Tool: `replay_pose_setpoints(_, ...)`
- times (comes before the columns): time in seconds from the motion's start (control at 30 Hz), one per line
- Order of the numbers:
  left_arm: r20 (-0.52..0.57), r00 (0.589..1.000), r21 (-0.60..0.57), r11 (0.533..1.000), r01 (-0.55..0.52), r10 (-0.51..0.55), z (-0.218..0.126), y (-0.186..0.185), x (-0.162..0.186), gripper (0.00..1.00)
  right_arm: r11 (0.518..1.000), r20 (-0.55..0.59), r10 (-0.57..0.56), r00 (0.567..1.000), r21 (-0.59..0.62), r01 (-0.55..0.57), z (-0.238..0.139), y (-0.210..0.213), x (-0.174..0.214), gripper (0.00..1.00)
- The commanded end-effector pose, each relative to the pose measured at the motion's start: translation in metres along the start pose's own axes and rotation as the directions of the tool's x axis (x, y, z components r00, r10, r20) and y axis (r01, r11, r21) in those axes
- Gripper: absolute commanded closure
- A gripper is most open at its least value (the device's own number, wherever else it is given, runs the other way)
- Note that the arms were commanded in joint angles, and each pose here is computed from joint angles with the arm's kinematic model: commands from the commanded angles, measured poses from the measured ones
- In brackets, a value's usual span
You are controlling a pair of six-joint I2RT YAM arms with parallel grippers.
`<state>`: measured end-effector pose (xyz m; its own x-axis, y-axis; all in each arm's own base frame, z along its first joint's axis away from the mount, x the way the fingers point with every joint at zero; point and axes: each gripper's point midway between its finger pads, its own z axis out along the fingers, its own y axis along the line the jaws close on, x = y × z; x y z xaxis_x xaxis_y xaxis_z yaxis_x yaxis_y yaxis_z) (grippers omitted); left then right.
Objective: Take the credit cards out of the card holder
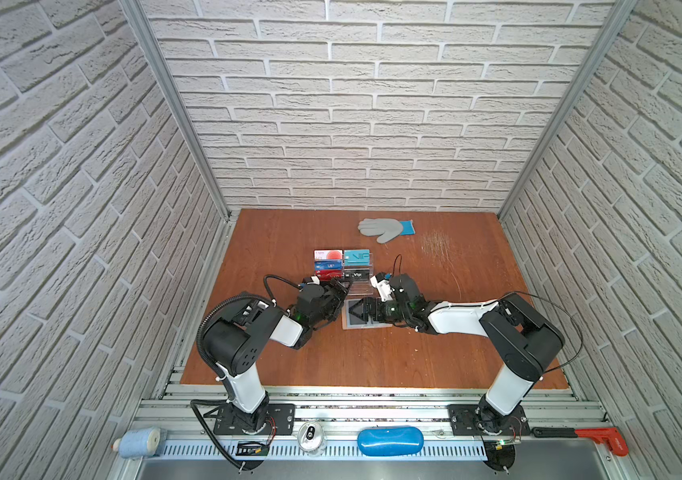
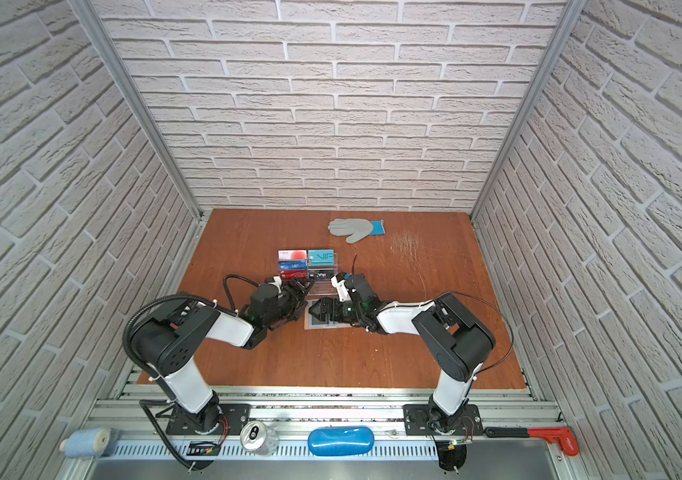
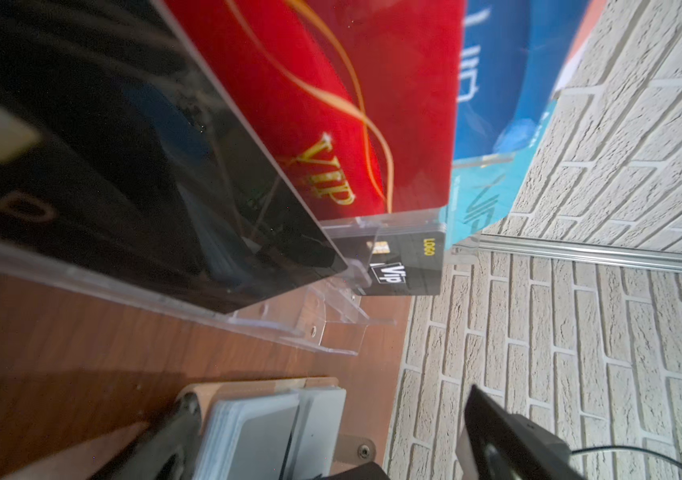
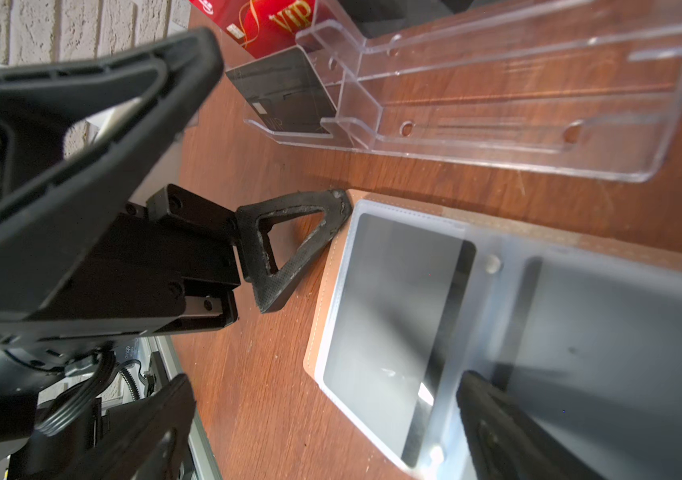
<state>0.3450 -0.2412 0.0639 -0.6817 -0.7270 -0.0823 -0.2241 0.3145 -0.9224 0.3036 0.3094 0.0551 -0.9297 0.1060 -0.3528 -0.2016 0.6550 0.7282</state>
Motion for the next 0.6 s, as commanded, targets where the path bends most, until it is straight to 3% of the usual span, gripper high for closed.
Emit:
replay_pose_setpoints(0.0,0.013,1.0,-0.004,1.0,0.008,-0.008,0.0,0.007,-0.003,0.02,1.0,-0.009,-0.012,1.0,0.022,0.013,0.006,-0.002,0.004,0.0)
replay_pose_setpoints(0.2,0.011,1.0,-0.008,1.0,0.007,-0.007,0.0,0.01,-0.002,0.02,1.0,-0.014,-0.011,1.0,0.006,0.011,0.011,0.001,0.006,0.0)
replay_pose_setpoints(0.57,0.007,1.0,-0.003,1.0,0.018,-0.018,0.0,0.018,-0.001,0.02,0.989,0.048,0.003,0.999,-0.146,0.004,0.01,0.025,-0.002,0.0)
